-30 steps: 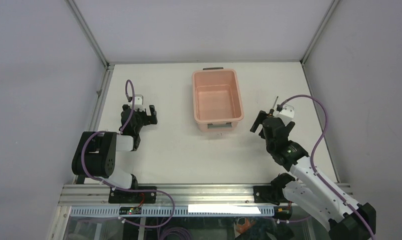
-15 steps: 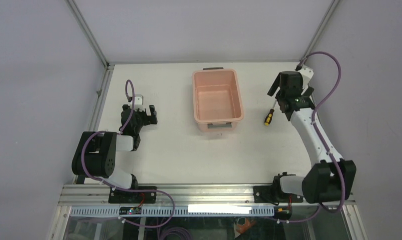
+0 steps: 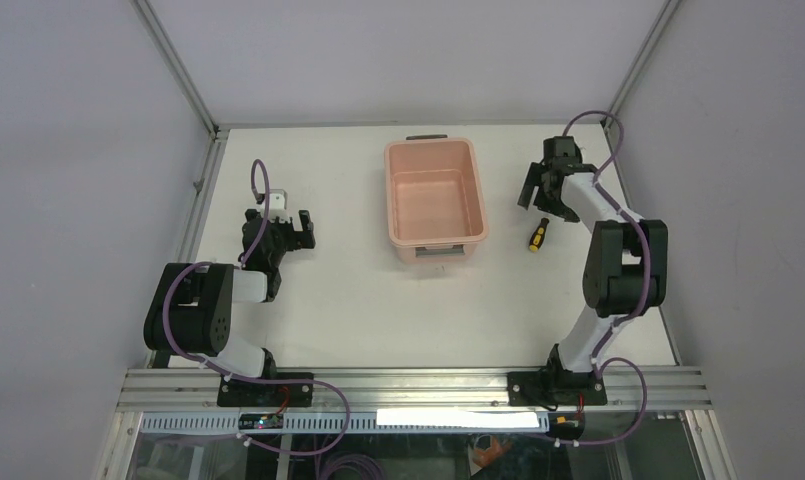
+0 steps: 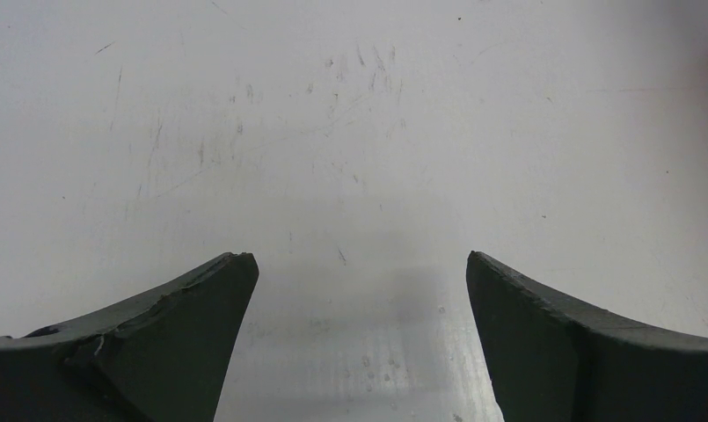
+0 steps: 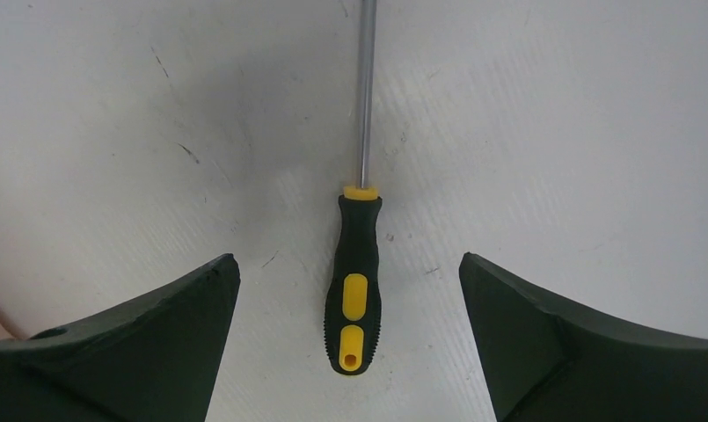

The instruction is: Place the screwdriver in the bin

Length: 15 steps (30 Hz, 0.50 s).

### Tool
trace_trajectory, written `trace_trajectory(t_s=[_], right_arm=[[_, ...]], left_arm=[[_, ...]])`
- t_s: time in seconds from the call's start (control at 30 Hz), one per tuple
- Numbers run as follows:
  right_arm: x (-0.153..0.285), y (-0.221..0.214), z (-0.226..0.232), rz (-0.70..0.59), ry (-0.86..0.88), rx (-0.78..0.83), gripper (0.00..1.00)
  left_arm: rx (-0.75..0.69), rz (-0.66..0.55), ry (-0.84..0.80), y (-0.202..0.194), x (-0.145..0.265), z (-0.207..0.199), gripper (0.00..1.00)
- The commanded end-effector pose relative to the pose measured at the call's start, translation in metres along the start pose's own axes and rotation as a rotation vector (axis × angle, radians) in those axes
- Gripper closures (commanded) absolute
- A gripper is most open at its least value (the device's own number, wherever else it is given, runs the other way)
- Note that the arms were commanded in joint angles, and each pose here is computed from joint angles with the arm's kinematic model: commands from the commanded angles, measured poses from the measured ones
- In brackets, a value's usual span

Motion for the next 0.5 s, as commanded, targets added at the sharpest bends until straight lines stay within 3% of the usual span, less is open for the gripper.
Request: trace_trajectory(t_s=[0.0,0.23,0.4,0.43,0.47], right_arm=[[-0.010,0.000,0.007,0.062,0.034,0.014,0.01],[-0.039,-0.032,0.018,0.216,0.069,-0.034,0.06],[-0.044,-0.039,0.020,0.254,0.063,-0.069,0.27],[-0.044,-0.040,0.019,0.254,0.059,-0.072,0.33],[-0.043,-0.040,0.019,0.251,0.055,-0.076,0.44]], left_arm=[[0.016,-0.057,-0.021,0.016,-0.001,-0.005,0.01],[0.016,-0.056,-0.021,0.015,-0.001,-0.005,0.01],[0.016,-0.057,-0.023,0.016,-0.001,-0.006,0.01],[0.016,-0.057,-0.021,0.016,-0.001,-0.005,0.01],[0.016,-0.056,-0.022,0.015,-0.001,-0.006,0.01]])
Point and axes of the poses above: each gripper's point midway between its finger pads, its own x axis back along the fingers, its own z axis along the line the jaws close on, y = z × x, the point moved 6 cm from there along x, back along the fingers, and after that the axes turned 3 degrees about x, right-handed, at the moved point
